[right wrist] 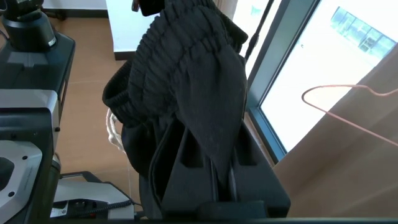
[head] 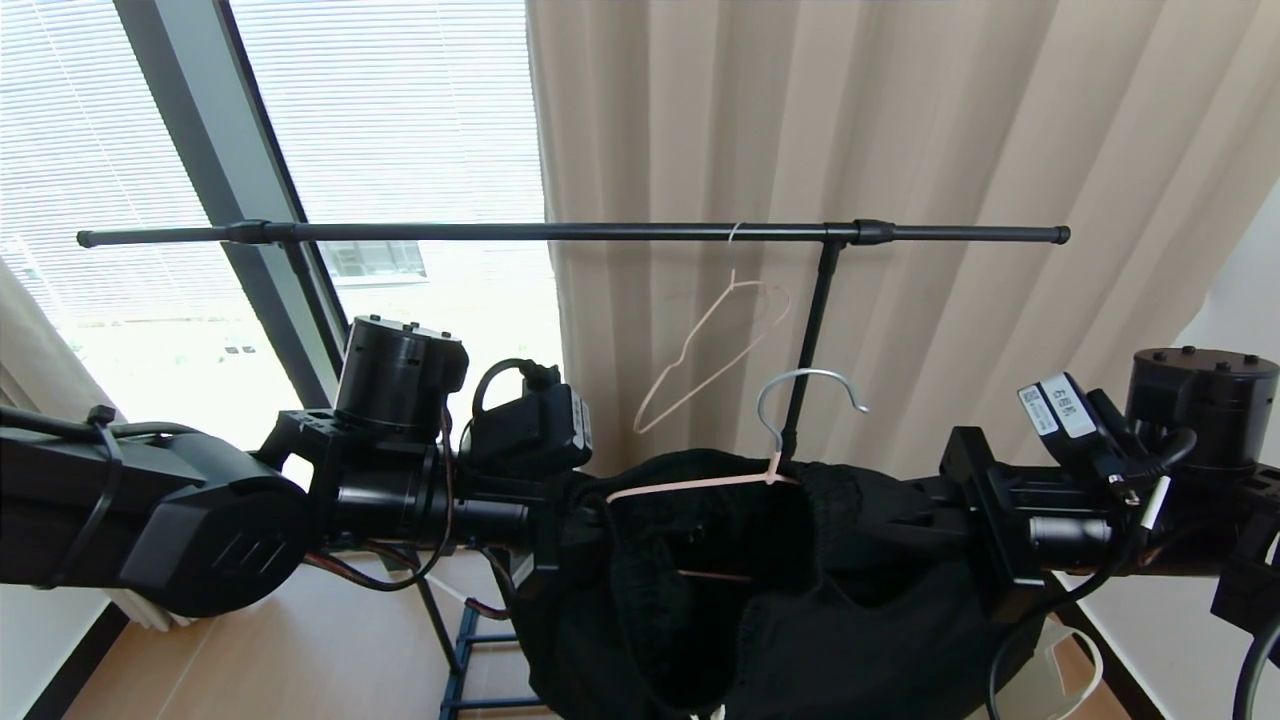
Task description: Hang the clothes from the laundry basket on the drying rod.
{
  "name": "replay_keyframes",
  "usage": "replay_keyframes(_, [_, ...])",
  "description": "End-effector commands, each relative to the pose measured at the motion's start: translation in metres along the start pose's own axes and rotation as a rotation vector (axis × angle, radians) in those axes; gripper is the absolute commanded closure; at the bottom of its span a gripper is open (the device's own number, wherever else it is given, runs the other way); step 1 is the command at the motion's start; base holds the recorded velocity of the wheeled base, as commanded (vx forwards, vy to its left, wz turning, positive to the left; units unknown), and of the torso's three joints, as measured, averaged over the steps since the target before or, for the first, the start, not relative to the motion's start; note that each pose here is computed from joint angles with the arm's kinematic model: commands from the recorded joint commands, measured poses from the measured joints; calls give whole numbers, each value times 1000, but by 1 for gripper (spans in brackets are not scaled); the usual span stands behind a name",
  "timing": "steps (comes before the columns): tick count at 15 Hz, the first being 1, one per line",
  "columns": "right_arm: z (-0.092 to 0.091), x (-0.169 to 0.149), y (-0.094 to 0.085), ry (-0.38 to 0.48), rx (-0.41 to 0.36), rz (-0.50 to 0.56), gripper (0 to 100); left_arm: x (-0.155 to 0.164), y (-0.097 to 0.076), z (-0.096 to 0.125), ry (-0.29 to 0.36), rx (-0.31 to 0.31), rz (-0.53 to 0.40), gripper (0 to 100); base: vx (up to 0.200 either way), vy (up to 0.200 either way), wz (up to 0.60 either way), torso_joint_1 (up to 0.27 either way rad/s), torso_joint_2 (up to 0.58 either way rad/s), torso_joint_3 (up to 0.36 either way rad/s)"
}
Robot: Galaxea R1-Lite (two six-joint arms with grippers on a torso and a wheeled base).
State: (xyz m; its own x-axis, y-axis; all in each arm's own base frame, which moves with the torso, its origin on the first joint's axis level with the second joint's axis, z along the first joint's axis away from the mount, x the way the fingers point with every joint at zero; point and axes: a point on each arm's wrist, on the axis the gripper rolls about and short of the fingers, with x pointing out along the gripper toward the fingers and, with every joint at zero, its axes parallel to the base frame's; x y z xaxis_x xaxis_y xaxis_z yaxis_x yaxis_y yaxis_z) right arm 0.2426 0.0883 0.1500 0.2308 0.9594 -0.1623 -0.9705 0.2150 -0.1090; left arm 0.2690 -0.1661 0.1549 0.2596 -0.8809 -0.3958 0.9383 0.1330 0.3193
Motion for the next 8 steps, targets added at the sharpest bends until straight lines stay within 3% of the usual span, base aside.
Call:
replay_keyframes(1, [-1, 2, -3, 2, 2, -2, 100, -1, 0, 1, -4, 4, 3, 100, 0, 0, 0, 0, 0, 0])
replay_keyframes(5, [-5, 5, -9, 8, 14, -2, 100, -1, 1, 1, -3, 2, 7, 100, 0, 0, 0, 0, 0, 0])
replay_keyframes(6, [-4, 5, -10, 7, 13, -2, 0, -2, 2, 1, -4, 3, 10, 100, 0, 0, 0, 0, 0, 0])
replay_keyframes(8, [-4, 4, -10, 7, 14, -6, 0, -4, 4, -1, 0, -1, 19, 100, 0, 0, 0, 0, 0, 0])
